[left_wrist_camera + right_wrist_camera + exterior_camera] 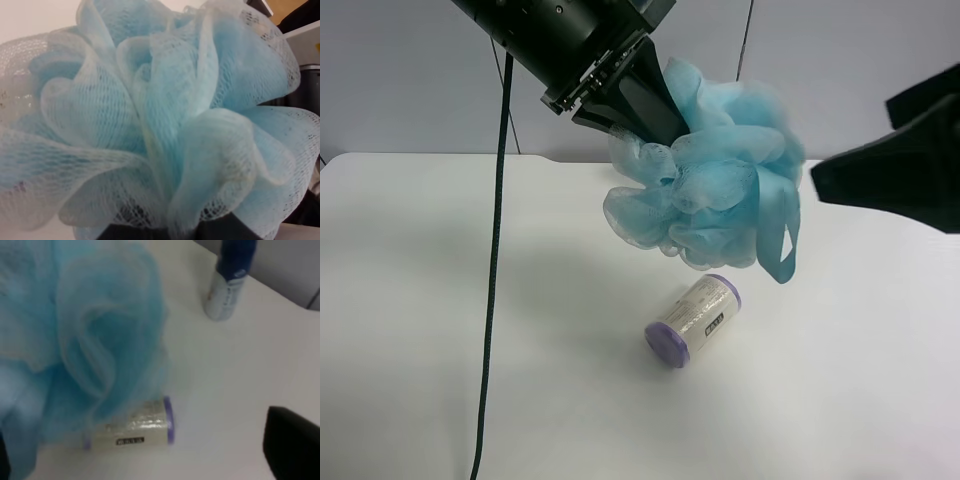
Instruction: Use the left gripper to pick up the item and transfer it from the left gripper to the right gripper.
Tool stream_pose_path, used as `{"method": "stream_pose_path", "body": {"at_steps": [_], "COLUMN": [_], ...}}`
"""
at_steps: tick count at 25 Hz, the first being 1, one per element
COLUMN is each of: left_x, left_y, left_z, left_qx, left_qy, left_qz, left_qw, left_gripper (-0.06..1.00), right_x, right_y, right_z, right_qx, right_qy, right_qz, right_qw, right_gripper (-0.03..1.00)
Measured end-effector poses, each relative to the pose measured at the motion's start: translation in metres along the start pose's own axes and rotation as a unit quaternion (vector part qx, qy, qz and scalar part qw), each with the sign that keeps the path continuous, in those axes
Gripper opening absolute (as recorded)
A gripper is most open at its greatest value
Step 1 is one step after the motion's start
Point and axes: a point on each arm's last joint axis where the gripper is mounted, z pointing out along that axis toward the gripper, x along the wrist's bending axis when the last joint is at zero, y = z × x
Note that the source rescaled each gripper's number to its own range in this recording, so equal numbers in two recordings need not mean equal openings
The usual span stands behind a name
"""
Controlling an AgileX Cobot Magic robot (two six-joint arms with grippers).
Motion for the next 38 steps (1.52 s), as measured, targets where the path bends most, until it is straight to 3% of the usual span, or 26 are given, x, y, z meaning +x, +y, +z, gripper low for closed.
{"method": "stream_pose_path", "body": {"at_steps": [7, 15, 17, 21, 27, 29, 34, 36, 38], "left_x": [0.000, -0.005, -0.006, -0.007, -0.006, -0.006, -0.008, -0.008, -0.006], "left_y": [0.000, 0.001, 0.001, 0.000, 0.001, 0.002, 0.006, 0.006, 0.006], "left_z": [0.000, 0.000, 0.000, 0.000, 0.000, 0.000, -0.001, -0.002, -0.002], "left_qx": [0.001, -0.005, -0.003, -0.002, -0.007, -0.014, -0.034, -0.037, -0.038], "left_qy": [-0.001, -0.028, -0.036, -0.039, -0.037, -0.037, -0.039, -0.037, -0.030], "left_qz": [-0.002, -0.023, -0.027, -0.028, 0.007, 0.009, -0.011, -0.012, -0.010], "left_qw": [1.000, 0.999, 0.999, 0.999, 0.999, 0.999, 0.999, 0.999, 0.999], "left_gripper": [0.00, 0.00, 0.00, 0.00, 0.01, 0.12, 0.83, 0.94, 0.95], "right_x": [0.016, 0.025, 0.025, 0.024, 0.022, 0.022, 0.022, 0.022, 0.021], "right_y": [0.019, 0.020, 0.019, 0.019, 0.018, 0.018, 0.018, 0.019, 0.019], "right_z": [0.057, 0.101, 0.104, 0.106, 0.106, 0.106, 0.107, 0.107, 0.107], "right_qx": [0.009, 0.026, 0.029, 0.034, 0.035, 0.035, 0.037, 0.034, 0.032], "right_qy": [0.054, 0.067, 0.067, 0.061, 0.056, 0.055, 0.053, 0.052, 0.050], "right_qz": [-0.064, -0.089, -0.094, -0.109, -0.122, -0.123, -0.127, -0.123, -0.123], "right_qw": [0.996, 0.993, 0.993, 0.992, 0.990, 0.990, 0.990, 0.990, 0.991], "right_gripper": [1.00, 0.99, 0.86, 0.14, 0.10, 0.10, 0.08, 0.08, 0.08]}}
